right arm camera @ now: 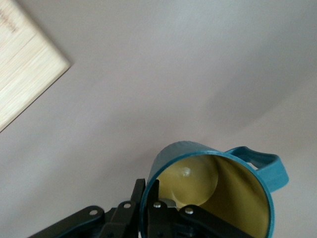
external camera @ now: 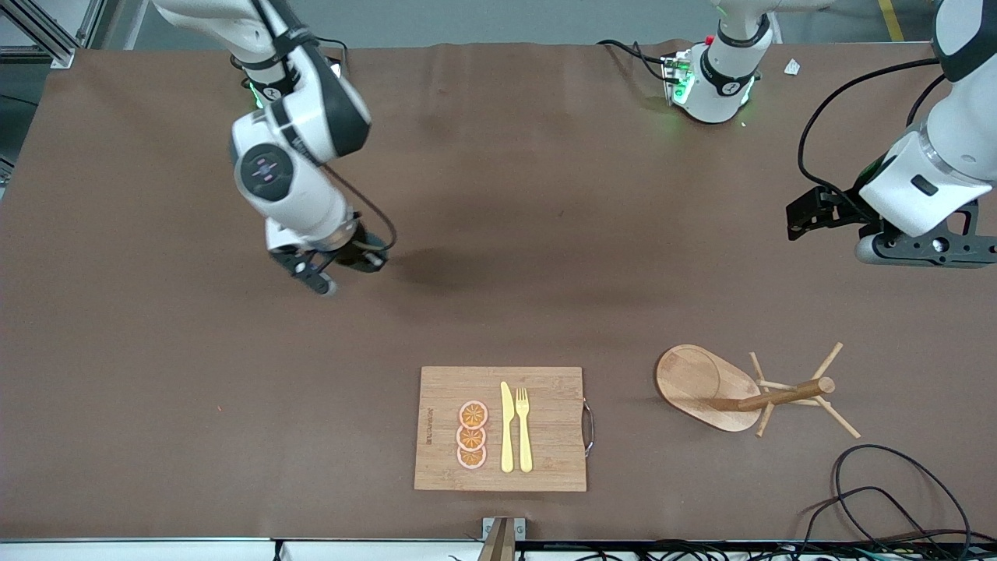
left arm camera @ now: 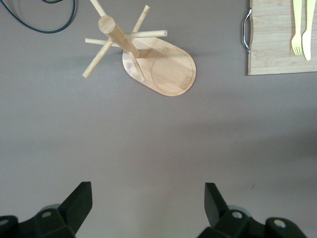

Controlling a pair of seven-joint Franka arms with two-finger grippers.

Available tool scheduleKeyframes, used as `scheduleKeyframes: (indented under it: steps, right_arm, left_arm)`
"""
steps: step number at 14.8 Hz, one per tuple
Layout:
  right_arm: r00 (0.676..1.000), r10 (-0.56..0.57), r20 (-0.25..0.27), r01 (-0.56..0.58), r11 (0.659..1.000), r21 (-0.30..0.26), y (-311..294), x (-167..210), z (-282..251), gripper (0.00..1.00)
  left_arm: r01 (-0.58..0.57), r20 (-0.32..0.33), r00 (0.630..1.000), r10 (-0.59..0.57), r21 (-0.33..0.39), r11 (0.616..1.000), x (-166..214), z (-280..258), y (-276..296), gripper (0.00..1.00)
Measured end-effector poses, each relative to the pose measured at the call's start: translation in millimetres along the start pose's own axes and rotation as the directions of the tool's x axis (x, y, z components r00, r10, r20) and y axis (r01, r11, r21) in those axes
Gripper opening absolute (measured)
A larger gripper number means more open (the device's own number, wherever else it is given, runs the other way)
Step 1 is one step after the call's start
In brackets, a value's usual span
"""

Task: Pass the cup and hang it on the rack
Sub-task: 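Carry the mug with the right gripper toward the table middle, then lower the mug onto the table with the right gripper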

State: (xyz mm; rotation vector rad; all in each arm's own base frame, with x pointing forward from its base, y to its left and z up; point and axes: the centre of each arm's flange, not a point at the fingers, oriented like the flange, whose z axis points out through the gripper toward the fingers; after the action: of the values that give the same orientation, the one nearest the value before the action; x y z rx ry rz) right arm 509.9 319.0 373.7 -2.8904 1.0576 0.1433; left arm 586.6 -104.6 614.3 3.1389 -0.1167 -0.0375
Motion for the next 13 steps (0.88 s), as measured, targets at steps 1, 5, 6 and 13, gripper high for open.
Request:
scheduleKeyframes:
  steps: [1,5,6,13]
  right_arm:
    - [0.999,0.036,0.000,-0.036,0.999,0.006,-13.1,-22.7,-0.2,0.05]
    - [0.983,0.180,0.017,-0.180,0.983,0.021,-71.5,-86.6,21.4,0.05]
    - [0.977,0.210,0.023,-0.211,0.977,0.022,-87.9,-97.9,32.8,0.05]
    - [0.918,0.396,0.014,-0.396,0.917,0.052,-151.3,-71.5,82.7,0.05]
  left_arm:
    - [0.000,0.000,1.000,0.000,0.000,1.000,0.0,-0.1,0.0,1.00]
    - [0.019,0.000,1.000,-0.019,0.000,1.000,0.7,1.5,5.2,1.00]
    - [0.033,-0.001,0.999,-0.033,-0.001,0.999,1.9,3.8,12.2,1.00]
    - [0.104,0.006,0.995,-0.104,-0.005,0.995,11.9,27.3,55.1,1.00]
